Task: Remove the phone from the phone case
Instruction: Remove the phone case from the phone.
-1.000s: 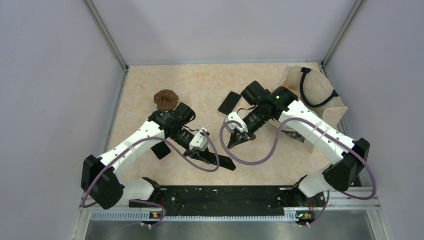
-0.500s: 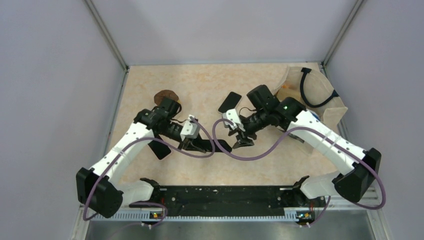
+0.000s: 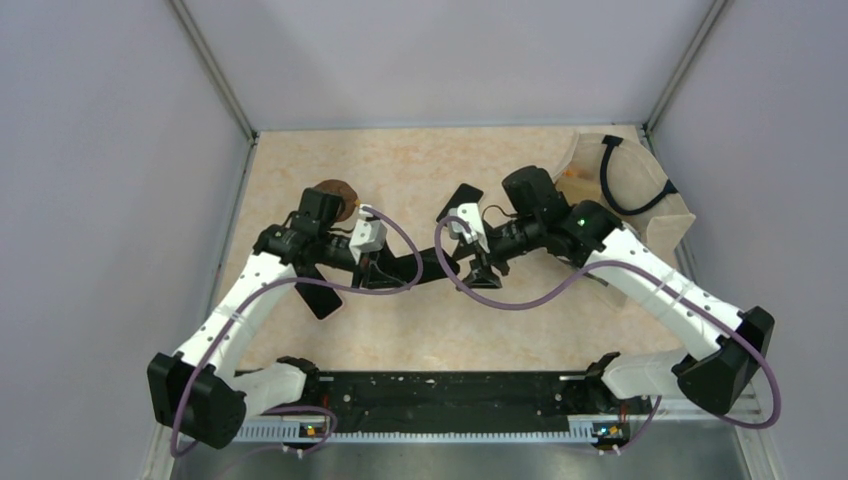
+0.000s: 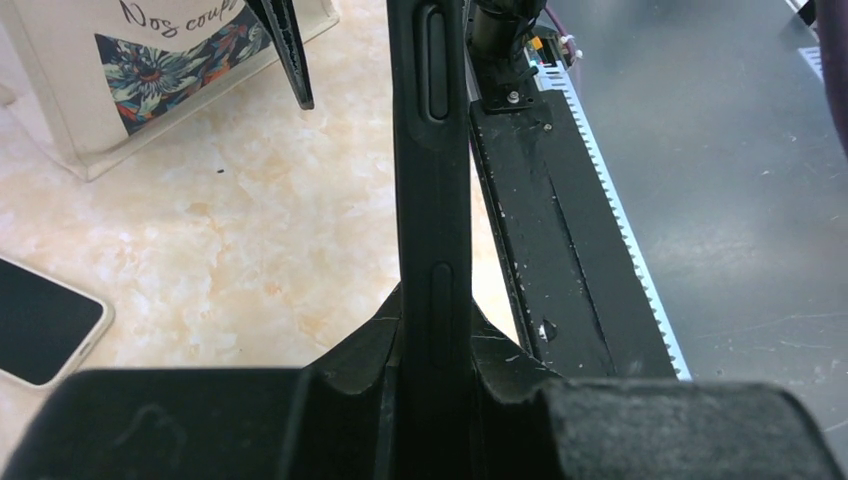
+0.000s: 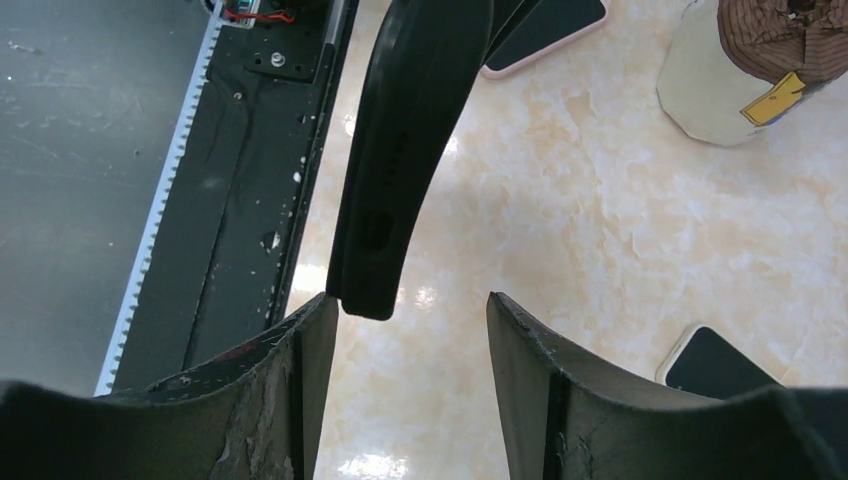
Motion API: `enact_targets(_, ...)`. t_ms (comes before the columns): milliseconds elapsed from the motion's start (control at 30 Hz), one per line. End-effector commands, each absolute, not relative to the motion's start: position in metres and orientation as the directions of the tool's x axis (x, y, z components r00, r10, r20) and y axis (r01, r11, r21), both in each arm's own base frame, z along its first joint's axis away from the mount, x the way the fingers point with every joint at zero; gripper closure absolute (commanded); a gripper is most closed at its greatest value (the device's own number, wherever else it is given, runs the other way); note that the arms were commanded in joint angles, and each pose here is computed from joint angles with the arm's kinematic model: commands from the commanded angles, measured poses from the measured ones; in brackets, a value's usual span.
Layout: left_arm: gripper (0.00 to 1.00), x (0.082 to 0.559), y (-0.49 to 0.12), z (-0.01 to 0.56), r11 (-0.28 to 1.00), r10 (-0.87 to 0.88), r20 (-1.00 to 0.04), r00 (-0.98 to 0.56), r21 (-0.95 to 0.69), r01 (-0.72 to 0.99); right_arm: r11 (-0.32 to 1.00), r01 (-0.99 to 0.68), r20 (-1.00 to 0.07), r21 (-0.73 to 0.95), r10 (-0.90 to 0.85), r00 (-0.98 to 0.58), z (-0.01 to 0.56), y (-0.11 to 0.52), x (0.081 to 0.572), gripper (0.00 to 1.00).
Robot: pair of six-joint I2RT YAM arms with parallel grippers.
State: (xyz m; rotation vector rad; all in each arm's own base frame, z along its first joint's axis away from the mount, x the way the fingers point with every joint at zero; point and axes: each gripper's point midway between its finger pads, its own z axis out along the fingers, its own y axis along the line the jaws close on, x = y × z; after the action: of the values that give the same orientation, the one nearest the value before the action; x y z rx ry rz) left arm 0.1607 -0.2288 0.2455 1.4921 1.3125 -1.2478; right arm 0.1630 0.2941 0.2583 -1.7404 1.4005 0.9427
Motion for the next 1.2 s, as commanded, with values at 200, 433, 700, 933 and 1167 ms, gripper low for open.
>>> enact_targets(200, 1.00, 0.156, -0.229, 0.256, -0.173, 0.184, -0.983, 0.028, -0.004, 0.985, -0.082, -0.985, -0.883, -0.151, -0.437, 0.172, 0.297, 0.300, 0.184, 0.41)
enact_targets(433, 1.00, 0.165, -0.226, 0.241, -0.128, 0.238, -0.970, 0.050, 0.020, 0.992, -0.015, -0.991, -0.899, -0.133, -0.419, 0.127, 0.318, 0.300, 0.197, 0.39)
enact_targets(700, 1.00, 0.170, -0.224, 0.229, -0.097, 0.270, -0.962, 0.047, 0.022, 0.995, -0.020, -0.998, -0.926, -0.063, -0.371, 0.066, 0.337, 0.311, 0.202, 0.39)
enact_targets(933, 1.00, 0.175, -0.227, 0.231, -0.075, 0.259, -0.965, 0.026, 0.007, 0.997, -0.065, -0.997, -0.923, -0.051, -0.378, 0.072, 0.338, 0.312, 0.198, 0.41)
enact_targets(1167, 1.00, 0.169, -0.227, 0.228, -0.099, 0.253, -0.967, 0.031, 0.006, 0.995, 0.047, -0.993, -0.898, -0.112, -0.433, 0.081, 0.335, 0.305, 0.221, 0.42)
